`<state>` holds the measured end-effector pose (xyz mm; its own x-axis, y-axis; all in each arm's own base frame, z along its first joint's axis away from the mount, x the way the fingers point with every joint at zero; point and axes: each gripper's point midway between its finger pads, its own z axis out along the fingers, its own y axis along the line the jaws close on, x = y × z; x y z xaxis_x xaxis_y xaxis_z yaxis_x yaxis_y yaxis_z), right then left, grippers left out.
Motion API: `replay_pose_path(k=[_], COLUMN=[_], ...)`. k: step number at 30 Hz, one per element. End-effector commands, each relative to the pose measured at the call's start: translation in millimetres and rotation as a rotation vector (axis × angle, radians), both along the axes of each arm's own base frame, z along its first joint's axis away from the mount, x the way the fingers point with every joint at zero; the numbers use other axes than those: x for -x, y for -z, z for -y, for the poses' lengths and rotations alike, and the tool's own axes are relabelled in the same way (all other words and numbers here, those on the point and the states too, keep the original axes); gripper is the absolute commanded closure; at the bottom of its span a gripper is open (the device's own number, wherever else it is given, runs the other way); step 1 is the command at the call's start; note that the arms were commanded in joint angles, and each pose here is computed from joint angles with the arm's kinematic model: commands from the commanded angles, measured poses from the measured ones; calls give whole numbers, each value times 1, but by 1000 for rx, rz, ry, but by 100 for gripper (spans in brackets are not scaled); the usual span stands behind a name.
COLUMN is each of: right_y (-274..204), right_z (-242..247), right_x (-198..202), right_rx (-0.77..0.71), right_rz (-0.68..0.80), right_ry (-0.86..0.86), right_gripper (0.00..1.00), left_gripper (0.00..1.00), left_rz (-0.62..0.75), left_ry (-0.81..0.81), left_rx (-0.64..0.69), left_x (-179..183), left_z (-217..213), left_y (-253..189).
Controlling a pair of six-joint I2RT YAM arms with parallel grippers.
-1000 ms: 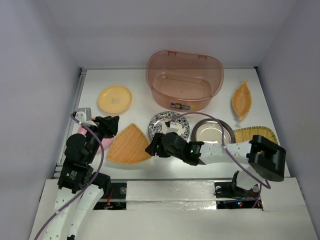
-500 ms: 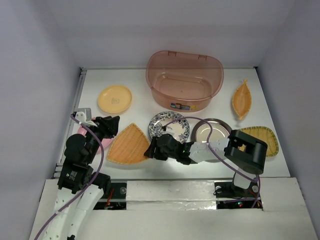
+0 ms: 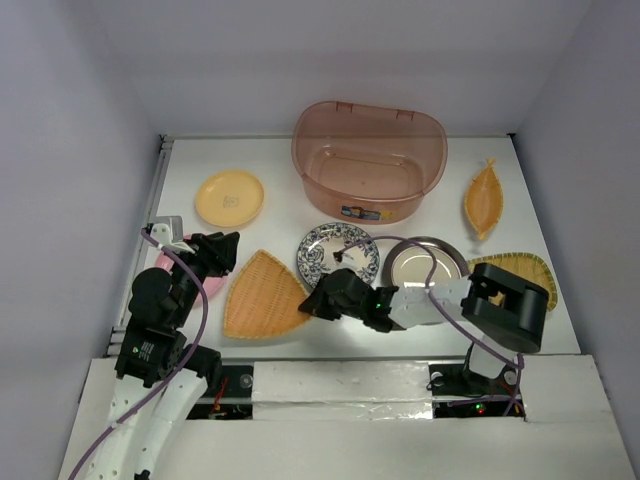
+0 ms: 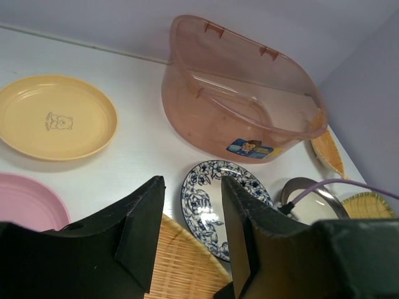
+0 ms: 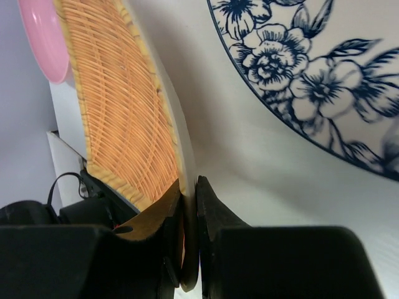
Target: Place the plates into the plastic bin on the countertop
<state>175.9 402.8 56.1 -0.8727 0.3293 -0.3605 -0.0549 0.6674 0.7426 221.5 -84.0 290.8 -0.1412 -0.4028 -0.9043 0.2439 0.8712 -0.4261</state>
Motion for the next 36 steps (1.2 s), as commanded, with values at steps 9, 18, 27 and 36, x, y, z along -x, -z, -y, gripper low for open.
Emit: replay_pose_path(k=[9, 18, 27, 36], right_y=[-185, -294, -307, -252], right_z=[71, 198, 222, 221], right_x=[-38, -145, -267, -340], right_rx=[-101, -31, 125, 231], right_rz=[399, 701, 669, 510], right_ry=[168, 442, 420, 337], right_gripper=[100, 100, 100, 100], left_gripper=[61, 60, 58, 56], left_rz=[36, 45, 65, 75], left_ry=[-82, -62, -53, -42], left_rx=[12, 17, 24, 28], left_x=[0, 1, 5, 9], left_z=[-15, -11, -11, -9], left_y=[-15, -17, -20, -22])
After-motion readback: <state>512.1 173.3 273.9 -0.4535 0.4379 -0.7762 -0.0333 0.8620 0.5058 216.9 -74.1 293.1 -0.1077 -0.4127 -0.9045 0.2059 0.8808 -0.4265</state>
